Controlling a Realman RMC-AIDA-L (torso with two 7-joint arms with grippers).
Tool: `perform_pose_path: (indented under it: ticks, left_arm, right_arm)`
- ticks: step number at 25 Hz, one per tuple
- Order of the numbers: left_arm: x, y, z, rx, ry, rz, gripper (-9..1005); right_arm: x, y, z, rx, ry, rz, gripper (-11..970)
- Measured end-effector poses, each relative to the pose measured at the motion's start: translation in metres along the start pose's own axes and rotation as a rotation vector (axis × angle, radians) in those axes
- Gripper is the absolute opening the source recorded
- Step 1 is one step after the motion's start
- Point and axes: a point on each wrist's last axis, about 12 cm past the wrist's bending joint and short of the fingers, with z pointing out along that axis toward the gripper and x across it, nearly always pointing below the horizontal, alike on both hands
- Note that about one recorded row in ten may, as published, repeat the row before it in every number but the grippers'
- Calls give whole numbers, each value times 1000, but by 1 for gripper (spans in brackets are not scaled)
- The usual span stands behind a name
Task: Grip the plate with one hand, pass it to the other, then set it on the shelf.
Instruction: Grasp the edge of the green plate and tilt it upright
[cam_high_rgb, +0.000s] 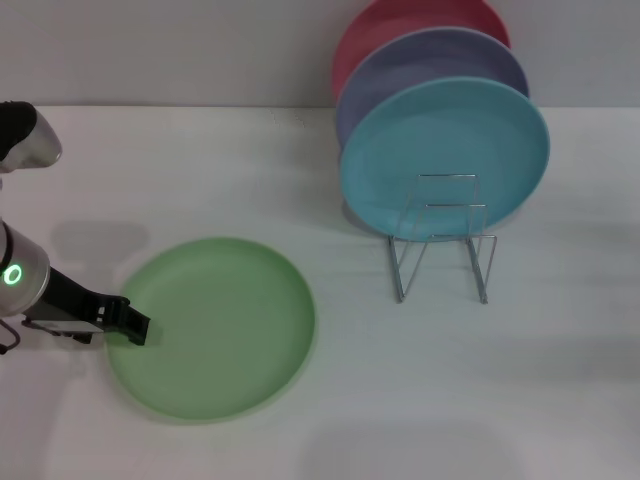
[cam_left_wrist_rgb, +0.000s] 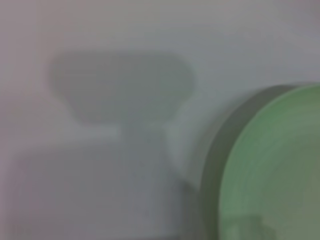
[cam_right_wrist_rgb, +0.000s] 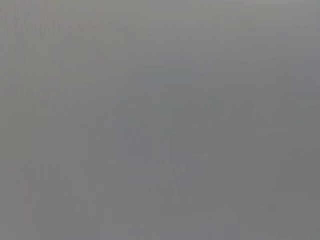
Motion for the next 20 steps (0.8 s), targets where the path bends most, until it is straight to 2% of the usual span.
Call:
perform_pose_path:
  ticks: [3, 8, 20]
  left_arm:
    - [-1, 0, 1, -20, 9, 6, 695]
    - [-1, -2, 1, -21, 11, 9, 469]
    - [-2, -1, 0, -34, 14, -6, 417]
  right_arm:
    - [0, 0, -1, 0, -2, 0, 646]
    - [-1, -1, -1, 1, -4, -1, 647]
    - [-1, -1, -1, 0, -6, -1, 645]
